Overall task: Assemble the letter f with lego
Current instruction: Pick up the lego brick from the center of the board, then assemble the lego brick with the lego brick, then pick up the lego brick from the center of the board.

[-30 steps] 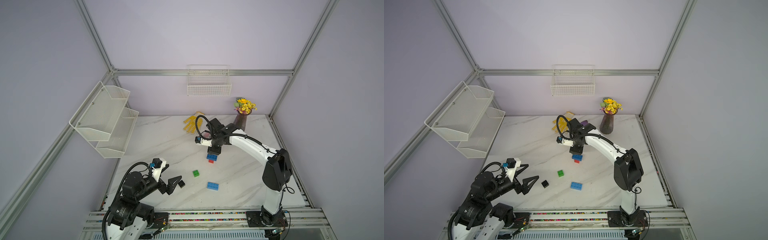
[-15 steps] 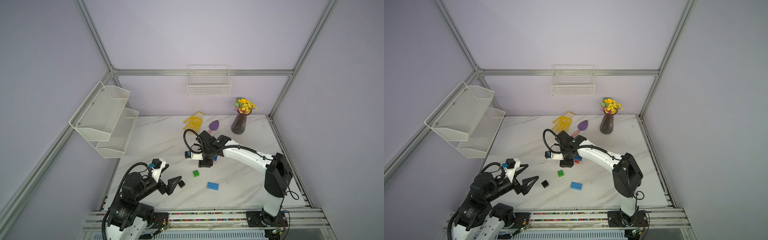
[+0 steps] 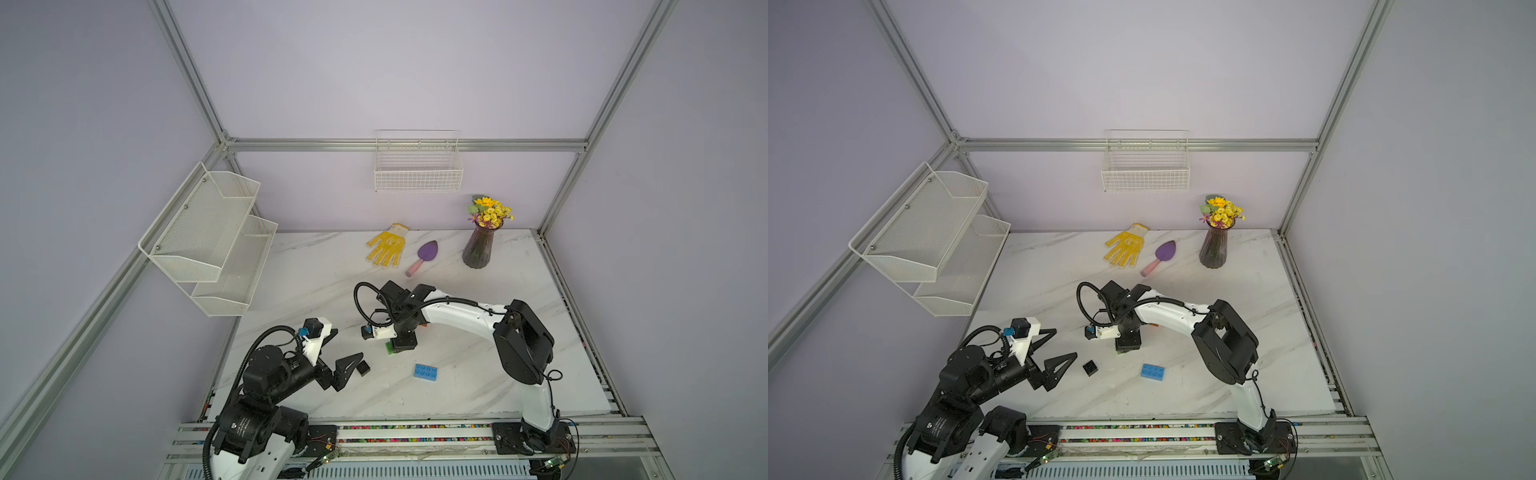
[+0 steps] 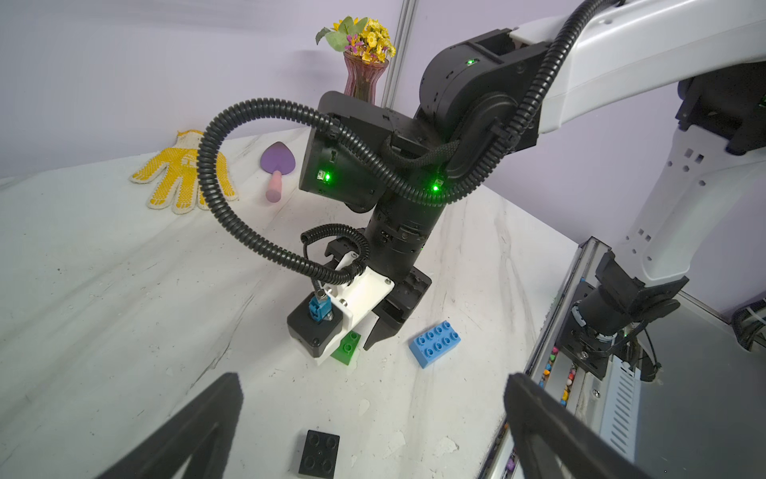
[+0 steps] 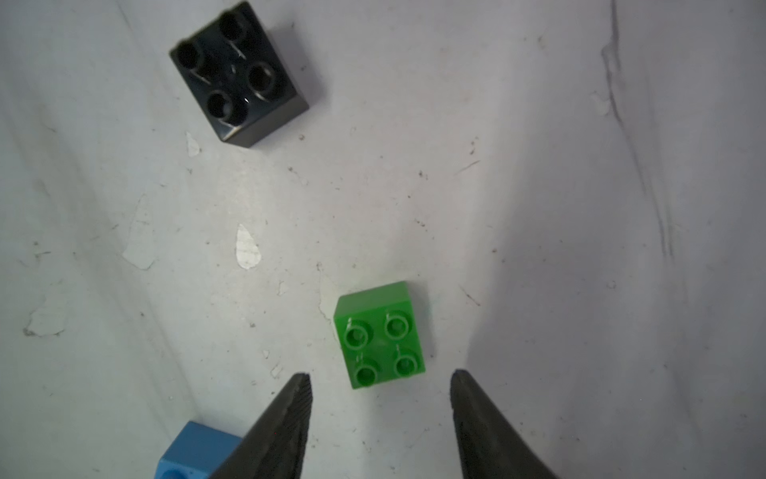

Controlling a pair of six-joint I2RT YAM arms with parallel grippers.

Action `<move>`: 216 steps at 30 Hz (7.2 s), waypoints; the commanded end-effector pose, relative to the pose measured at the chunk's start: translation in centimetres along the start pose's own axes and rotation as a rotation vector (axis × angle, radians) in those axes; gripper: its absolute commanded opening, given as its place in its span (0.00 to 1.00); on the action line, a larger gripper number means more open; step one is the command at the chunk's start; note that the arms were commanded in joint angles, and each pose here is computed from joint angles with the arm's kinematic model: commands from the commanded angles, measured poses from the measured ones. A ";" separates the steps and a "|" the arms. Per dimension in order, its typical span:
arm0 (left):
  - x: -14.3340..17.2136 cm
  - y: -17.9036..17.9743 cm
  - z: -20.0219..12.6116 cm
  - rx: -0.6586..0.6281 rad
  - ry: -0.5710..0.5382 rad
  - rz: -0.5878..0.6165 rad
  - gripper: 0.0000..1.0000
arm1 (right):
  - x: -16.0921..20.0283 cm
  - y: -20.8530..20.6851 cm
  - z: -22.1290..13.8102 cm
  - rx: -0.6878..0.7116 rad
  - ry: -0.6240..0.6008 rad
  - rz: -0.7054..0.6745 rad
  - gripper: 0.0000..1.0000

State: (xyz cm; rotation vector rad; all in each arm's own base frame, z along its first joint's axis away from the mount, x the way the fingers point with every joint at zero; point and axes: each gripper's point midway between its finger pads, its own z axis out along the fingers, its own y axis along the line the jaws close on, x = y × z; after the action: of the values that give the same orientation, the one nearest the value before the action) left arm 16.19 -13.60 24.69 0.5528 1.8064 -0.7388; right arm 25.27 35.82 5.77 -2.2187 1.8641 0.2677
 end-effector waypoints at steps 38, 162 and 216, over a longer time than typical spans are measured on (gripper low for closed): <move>-0.2 0.0 0.1 -0.002 -0.003 0.003 1.00 | -1.2 -1.9 -1.6 0.038 0.025 0.069 0.11; 0.0 0.3 0.4 -0.011 0.012 -0.011 1.00 | 9.9 -8.0 -7.9 0.114 0.055 0.455 0.46; -0.2 0.0 0.0 -0.006 -0.007 0.009 1.00 | -9.3 5.2 1.2 -0.144 -0.306 -0.137 0.65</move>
State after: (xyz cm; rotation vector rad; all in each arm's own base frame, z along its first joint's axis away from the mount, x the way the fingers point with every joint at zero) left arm 16.38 -13.47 24.36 0.5434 1.8237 -0.7260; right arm 18.65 43.28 6.17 -2.2120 1.6421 0.6977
